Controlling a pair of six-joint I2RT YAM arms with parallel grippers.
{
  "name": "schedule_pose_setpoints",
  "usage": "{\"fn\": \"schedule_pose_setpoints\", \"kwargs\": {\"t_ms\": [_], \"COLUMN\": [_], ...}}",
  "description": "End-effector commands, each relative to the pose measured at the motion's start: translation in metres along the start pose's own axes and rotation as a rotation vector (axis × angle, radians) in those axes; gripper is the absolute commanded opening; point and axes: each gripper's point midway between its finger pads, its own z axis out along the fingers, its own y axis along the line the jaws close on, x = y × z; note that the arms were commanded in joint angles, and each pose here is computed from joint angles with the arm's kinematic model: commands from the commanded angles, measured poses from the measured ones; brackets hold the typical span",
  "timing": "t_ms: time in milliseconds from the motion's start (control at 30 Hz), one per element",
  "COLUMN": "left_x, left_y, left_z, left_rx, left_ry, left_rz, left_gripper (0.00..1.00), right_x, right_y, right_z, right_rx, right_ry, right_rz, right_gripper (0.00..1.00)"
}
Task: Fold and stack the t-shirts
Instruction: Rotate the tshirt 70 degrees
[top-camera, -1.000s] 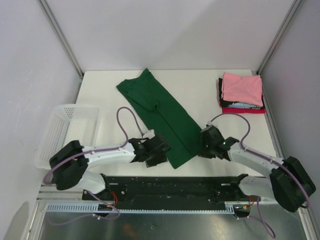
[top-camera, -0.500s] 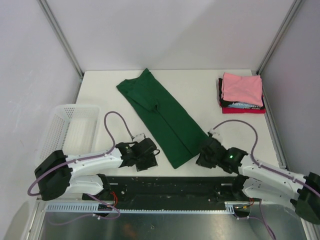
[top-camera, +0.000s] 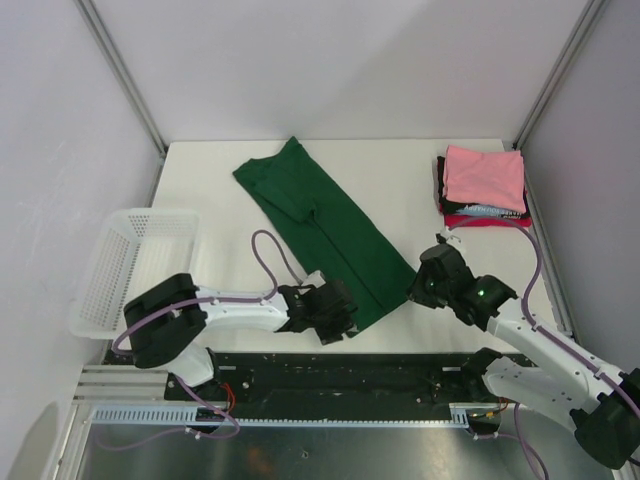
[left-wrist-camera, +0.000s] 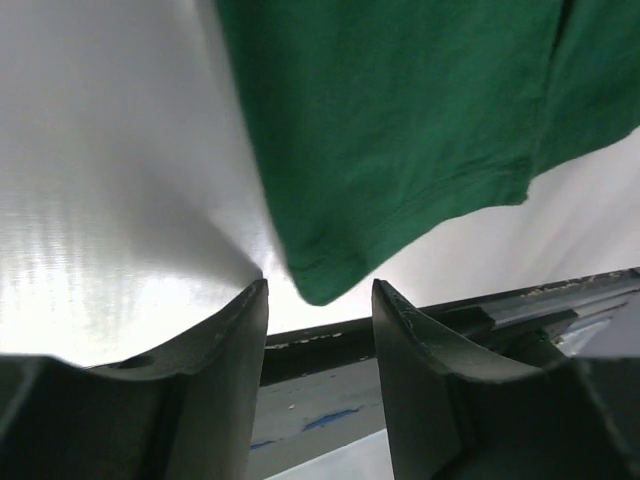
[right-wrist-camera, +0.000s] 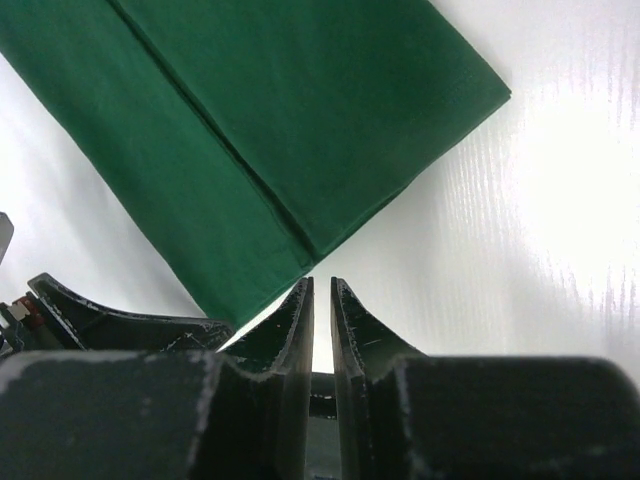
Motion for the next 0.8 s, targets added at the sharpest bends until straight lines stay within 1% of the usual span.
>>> {"fn": "schedule_pose_setpoints", "kwargs": {"t_ms": [0, 100, 167, 233, 367, 400, 467, 600, 767], "left_x": [0.007, 0.01, 0.012, 0.013, 0.013, 0.012, 0.009, -0.007, -0.026], "left_y": [-0.032, -0.03, -0.028, -0.026, -0.019, -0.015, -0.002, 0.033, 0.098], "left_z": [0.002, 0.006, 0.008, 0.009, 0.006, 0.004, -0.002, -0.023, -0.05], "left_rx": [0.07, 0.056, 0.047, 0.04, 0.032, 0.027, 0.001, -0.033, -0.109], "left_ry": [0.016, 0.02, 0.025, 0.03, 0.031, 0.03, 0.024, 0.004, -0.024], "left_rz": [-0.058, -0.063, -0.06, -0.053, -0.025, -0.017, 0.005, 0.048, 0.078], "left_gripper": [0.49, 0.44, 0.38, 0.29, 0.07, 0.04, 0.01, 0.0, 0.0], "right_x": [-0.008, -0.009, -0.01, -0.01, -0.01, -0.009, -0.008, -0.001, 0.02], "right_y": [0.001, -0.001, -0.001, -0.002, -0.002, -0.002, -0.002, 0.0, 0.009], "right_z": [-0.006, -0.007, -0.007, -0.007, -0.006, -0.005, -0.003, 0.001, 0.007], "right_rx": [0.006, 0.008, 0.009, 0.009, 0.01, 0.011, 0.01, 0.015, -0.004], "right_ry": [-0.017, -0.019, -0.018, -0.017, -0.013, -0.01, 0.0, 0.031, 0.081], "right_rz": [-0.023, -0.024, -0.024, -0.024, -0.026, -0.03, -0.037, -0.055, -0.092], "right_gripper": [0.17, 0.17, 0.17, 0.17, 0.17, 0.17, 0.17, 0.17, 0.17]}}
